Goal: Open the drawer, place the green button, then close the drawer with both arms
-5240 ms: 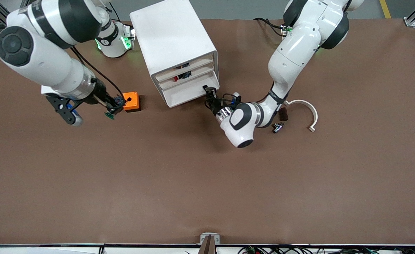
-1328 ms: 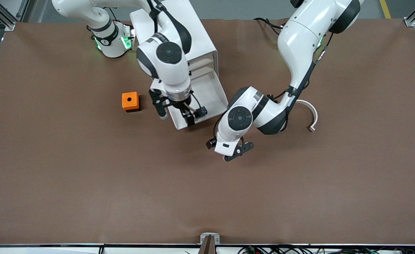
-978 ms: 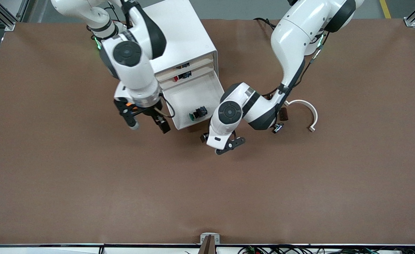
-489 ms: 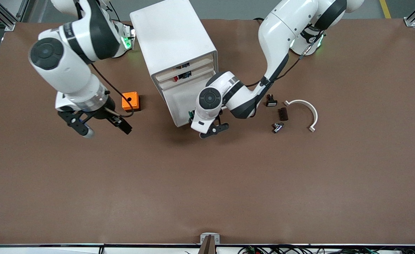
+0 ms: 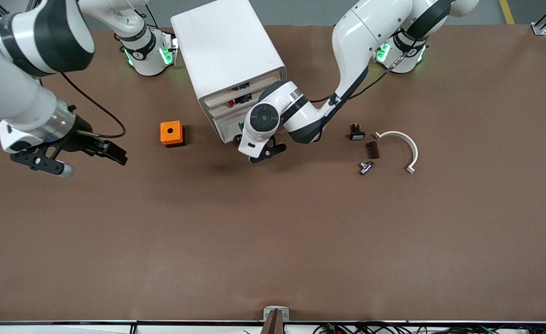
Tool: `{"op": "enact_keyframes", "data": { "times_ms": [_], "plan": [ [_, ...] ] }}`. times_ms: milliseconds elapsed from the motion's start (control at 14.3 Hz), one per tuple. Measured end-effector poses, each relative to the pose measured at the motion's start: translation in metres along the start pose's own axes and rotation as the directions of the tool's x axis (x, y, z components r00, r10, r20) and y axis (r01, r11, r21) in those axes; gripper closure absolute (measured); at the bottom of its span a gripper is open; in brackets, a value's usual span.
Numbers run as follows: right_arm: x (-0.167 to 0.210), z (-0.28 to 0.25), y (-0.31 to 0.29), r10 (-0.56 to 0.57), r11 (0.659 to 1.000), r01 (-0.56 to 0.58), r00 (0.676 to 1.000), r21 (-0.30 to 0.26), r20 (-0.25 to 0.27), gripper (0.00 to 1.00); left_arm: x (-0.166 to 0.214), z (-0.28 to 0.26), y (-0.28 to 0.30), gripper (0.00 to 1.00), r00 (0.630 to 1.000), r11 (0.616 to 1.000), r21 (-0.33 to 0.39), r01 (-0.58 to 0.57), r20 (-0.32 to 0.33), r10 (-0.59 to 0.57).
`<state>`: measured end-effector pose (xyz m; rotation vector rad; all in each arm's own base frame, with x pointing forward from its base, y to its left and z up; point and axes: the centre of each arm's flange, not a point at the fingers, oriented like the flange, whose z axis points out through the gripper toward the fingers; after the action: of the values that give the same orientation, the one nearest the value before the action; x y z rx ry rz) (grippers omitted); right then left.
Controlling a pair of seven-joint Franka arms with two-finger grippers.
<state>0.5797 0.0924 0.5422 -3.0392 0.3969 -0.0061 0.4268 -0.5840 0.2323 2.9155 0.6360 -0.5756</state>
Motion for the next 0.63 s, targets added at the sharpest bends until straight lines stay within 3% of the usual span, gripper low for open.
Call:
{"op": "enact_keyframes", "data": {
  "times_ms": [349, 629],
  "plan": [
    [-0.018, -0.048, 0.021, -0.085, 0.996, 0.085, 0.996, 0.006, -0.023, 0.0, -0.017, 0.019, 0.0, 0.0, 0.995, 1.0, 0.008, 0.031, 0.093, -0.031],
    [-0.036, -0.075, 0.027, -0.096, 0.995, 0.097, 0.994, 0.002, -0.045, 0.0, -0.022, 0.027, 0.0, 0.0, 0.991, 0.999, 0.013, 0.041, 0.126, -0.042]
  ]
}}
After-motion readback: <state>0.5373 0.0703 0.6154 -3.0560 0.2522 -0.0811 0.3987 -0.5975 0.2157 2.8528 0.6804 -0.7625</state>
